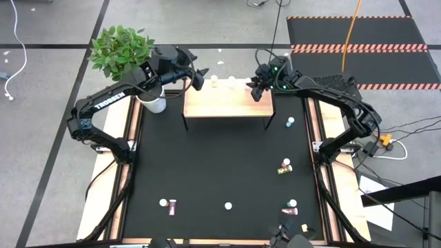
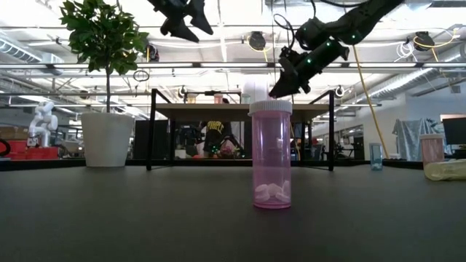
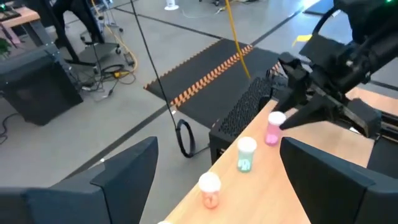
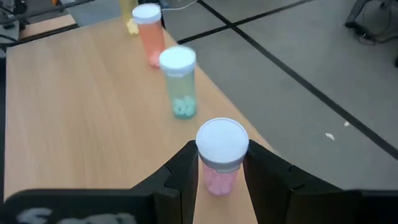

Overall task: Pick and place medicine bottles onto shelf by color
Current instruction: Put the top pink pill bottle on the shelf, then put the bottom yellow pill bottle on the shelf aligned with the other yellow pill bottle

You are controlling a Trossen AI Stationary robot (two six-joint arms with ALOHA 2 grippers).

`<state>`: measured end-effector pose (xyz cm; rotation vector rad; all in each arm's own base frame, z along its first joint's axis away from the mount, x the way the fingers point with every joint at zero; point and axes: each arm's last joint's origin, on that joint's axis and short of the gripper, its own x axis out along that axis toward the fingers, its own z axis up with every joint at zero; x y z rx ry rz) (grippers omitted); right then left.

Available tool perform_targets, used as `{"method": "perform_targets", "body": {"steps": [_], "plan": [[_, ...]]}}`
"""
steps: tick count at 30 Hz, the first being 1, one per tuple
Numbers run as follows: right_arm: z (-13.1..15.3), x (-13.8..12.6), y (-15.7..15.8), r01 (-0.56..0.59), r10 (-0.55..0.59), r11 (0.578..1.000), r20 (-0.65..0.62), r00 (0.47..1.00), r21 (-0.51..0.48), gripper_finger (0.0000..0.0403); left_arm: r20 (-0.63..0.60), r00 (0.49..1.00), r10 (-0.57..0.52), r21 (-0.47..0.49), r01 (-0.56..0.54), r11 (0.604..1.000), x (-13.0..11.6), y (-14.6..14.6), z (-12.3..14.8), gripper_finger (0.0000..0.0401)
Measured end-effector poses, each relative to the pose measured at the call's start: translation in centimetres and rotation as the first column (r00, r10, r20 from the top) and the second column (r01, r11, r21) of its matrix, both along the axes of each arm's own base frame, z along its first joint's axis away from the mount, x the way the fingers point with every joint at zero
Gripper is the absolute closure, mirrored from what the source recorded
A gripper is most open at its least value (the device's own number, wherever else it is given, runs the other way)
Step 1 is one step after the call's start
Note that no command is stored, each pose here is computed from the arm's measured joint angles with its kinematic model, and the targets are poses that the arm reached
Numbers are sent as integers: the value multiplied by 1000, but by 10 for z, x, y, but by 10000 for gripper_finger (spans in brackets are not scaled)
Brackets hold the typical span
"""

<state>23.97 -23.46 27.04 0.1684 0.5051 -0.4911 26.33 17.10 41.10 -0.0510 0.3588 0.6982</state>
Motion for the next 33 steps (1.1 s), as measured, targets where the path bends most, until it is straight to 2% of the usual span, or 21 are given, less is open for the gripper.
{"method": "perform_targets", "body": {"steps": [12, 22, 33], "plan": [[-5, -1, 0, 26, -26, 999, 1, 1000, -22, 295, 9, 1000, -22, 19, 22, 1000, 1, 0, 2, 66], [-5, -1, -1, 37, -37, 999, 6, 999, -33, 277, 6, 999, -38, 9, 38, 999, 1, 0, 1, 66], [-4, -1, -1, 62, -62, 998, 11, 998, -23, 214, 8, 998, -56, 5, 56, 998, 1, -1, 1, 66]]}}
